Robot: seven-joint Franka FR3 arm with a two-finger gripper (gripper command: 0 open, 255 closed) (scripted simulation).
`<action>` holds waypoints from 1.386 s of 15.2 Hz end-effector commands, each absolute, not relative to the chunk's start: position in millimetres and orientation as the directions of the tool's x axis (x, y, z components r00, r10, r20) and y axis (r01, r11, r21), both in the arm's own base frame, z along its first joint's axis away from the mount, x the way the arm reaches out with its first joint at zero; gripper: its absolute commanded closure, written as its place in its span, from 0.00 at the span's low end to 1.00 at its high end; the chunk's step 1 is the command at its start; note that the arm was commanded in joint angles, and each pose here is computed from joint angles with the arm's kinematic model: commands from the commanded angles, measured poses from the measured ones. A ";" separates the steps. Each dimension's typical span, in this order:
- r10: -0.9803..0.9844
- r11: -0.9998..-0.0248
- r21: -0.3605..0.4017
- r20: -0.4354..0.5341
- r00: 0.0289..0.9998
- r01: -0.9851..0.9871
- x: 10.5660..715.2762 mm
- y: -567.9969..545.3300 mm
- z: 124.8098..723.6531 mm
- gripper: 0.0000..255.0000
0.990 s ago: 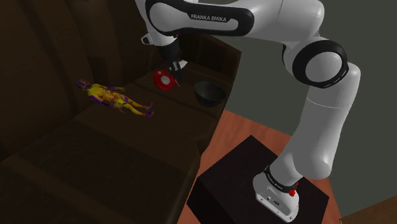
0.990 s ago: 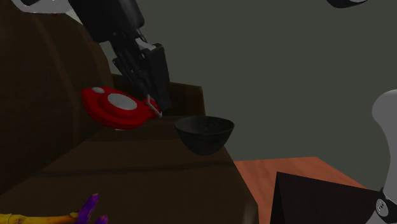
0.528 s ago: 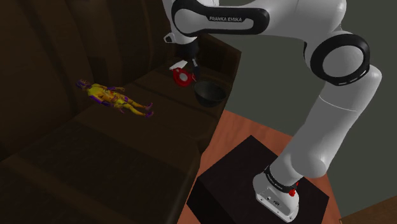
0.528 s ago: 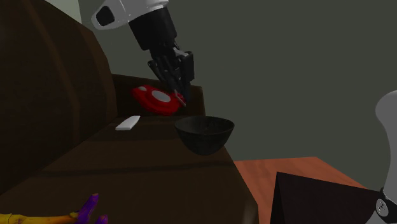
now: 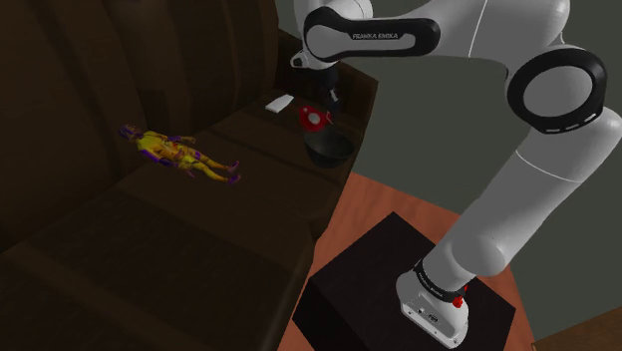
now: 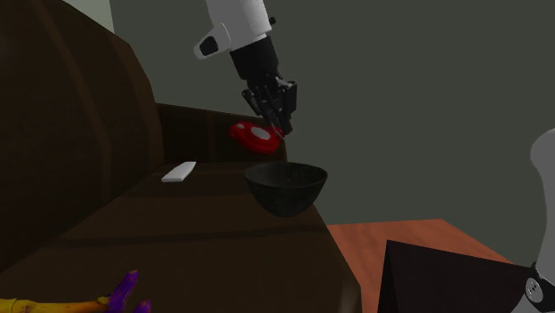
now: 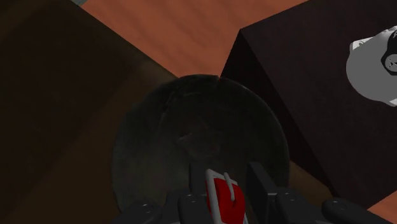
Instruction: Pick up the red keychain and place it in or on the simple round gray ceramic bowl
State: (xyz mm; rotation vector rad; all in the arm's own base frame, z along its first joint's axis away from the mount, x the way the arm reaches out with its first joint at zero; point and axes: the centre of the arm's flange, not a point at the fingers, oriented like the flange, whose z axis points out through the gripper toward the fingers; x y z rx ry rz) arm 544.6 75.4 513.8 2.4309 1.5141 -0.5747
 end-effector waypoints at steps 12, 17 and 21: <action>0.810 -0.444 -0.020 -0.437 0.391 0.896 539.6 6.3 471.3 1.00; 0.810 -0.444 -0.020 -0.437 0.391 0.896 539.6 6.3 445.9 1.00; 0.810 -0.444 -0.020 -0.437 0.391 0.896 539.6 6.3 445.9 1.00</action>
